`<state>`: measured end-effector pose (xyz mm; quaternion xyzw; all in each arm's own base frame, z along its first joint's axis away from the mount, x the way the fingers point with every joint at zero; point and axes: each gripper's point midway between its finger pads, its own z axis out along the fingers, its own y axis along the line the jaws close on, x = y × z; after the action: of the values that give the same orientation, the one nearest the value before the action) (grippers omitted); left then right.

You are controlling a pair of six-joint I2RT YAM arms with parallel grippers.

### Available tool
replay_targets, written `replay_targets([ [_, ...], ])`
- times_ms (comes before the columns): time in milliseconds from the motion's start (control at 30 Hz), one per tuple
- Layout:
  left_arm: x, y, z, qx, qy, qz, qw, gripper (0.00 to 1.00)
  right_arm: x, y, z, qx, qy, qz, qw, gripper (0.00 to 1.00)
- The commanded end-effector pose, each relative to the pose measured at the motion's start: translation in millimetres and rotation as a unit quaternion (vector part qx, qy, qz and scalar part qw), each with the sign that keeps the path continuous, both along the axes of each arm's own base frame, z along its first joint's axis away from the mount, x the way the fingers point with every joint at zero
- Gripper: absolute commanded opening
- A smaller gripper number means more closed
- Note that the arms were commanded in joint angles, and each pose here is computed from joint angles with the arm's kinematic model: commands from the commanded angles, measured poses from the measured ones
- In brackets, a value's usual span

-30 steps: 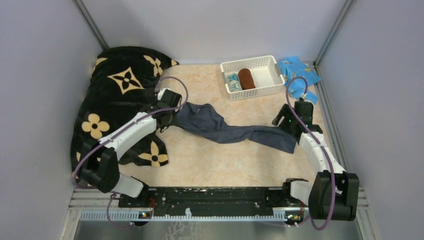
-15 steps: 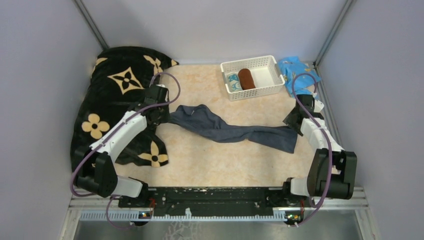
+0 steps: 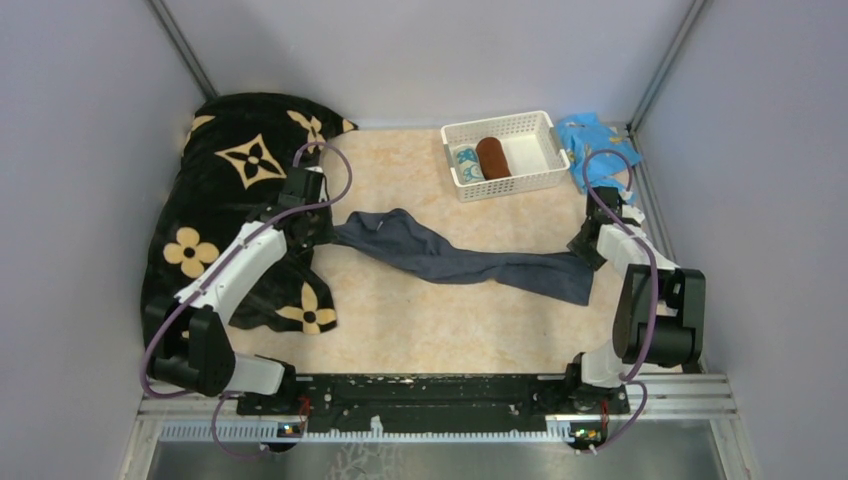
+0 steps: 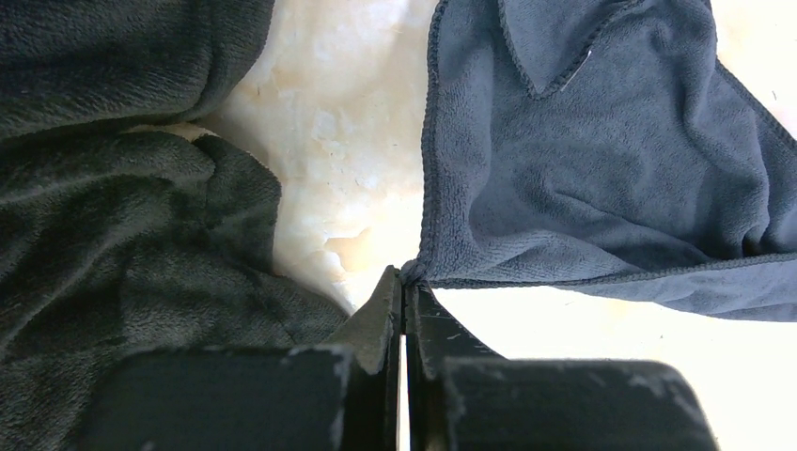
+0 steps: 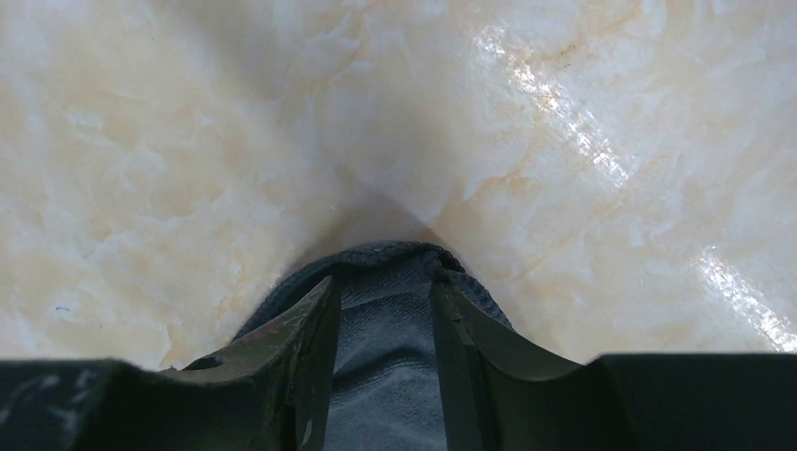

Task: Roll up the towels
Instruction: Flatten out the towel at the center of the board.

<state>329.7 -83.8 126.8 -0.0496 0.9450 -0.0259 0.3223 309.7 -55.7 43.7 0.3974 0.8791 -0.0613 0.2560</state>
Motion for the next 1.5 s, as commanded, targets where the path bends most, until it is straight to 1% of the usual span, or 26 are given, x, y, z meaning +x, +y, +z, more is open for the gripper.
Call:
replay_targets([
  [0,9,-2,16,-0.022,-0.022,-0.007,0.999,0.0,18,-8,1,-0.007,-0.025,-0.018,0.999,0.39],
  [67,12,-2,17,-0.033,-0.022,-0.006,0.999,0.0,18,-8,-3,-0.004,-0.02,-0.018,1.0,0.36],
  [200,13,-1,16,-0.044,-0.015,-0.003,0.999,0.0,16,-2,-10,0.018,-0.017,-0.013,1.0,0.36],
  [433,15,5,17,-0.04,-0.017,0.005,0.999,0.0,7,-3,-21,0.019,0.004,-0.014,1.0,0.41],
  [500,16,6,16,-0.041,-0.015,0.005,0.999,0.0,8,-4,-23,0.019,0.004,-0.014,1.0,0.4],
  [533,17,6,16,-0.043,-0.014,0.006,0.999,0.0,10,-5,-23,0.018,0.003,-0.014,1.0,0.36],
  [667,28,4,19,-0.061,-0.014,0.004,0.998,0.0,23,-12,-9,0.014,-0.016,-0.015,1.0,0.03],
  [700,33,5,22,-0.067,-0.017,0.006,0.998,0.0,29,-14,0,0.012,-0.026,-0.014,0.999,0.0],
  [767,47,6,33,-0.08,-0.024,0.009,0.996,0.0,50,-20,30,0.007,-0.063,-0.012,0.998,0.0],
  [867,79,8,64,-0.105,-0.051,0.013,0.993,0.0,76,-32,83,0.001,-0.122,-0.01,0.992,0.0],
  [900,94,8,87,-0.117,-0.074,0.011,0.99,0.0,82,-36,101,-0.001,-0.14,-0.011,0.99,0.0],
  [1033,133,19,146,-0.145,-0.123,0.013,0.982,0.0,104,-50,175,0.005,-0.228,-0.009,0.974,0.0],
  [1100,142,23,169,-0.154,-0.145,0.012,0.977,0.0,107,-52,203,0.008,-0.267,-0.003,0.964,0.0],
  [1167,138,24,180,-0.157,-0.158,0.01,0.975,0.0,103,-52,218,0.009,-0.291,0.0,0.957,0.0],
  [1200,133,22,180,-0.16,-0.16,0.006,0.974,0.0,99,-52,219,0.007,-0.295,0.003,0.955,0.0],
  [1267,117,15,167,-0.177,-0.155,-0.007,0.972,0.0,84,-47,202,0.009,-0.287,0.003,0.958,0.01],
  [1300,108,11,157,-0.186,-0.152,-0.015,0.971,0.0,77,-45,187,0.014,-0.276,0.001,0.961,0.04],
  [1333,95,7,128,-0.196,-0.128,-0.014,0.972,0.0,70,-42,172,0.02,-0.267,-0.001,0.963,0.08],
  [1400,73,0,91,-0.217,-0.098,-0.016,0.971,0.0,53,-35,135,0.038,-0.235,-0.01,0.971,0.2],
  [1467,47,-8,49,-0.239,-0.048,-0.019,0.97,0.0,35,-26,98,0.058,-0.2,-0.014,0.978,0.25],
])
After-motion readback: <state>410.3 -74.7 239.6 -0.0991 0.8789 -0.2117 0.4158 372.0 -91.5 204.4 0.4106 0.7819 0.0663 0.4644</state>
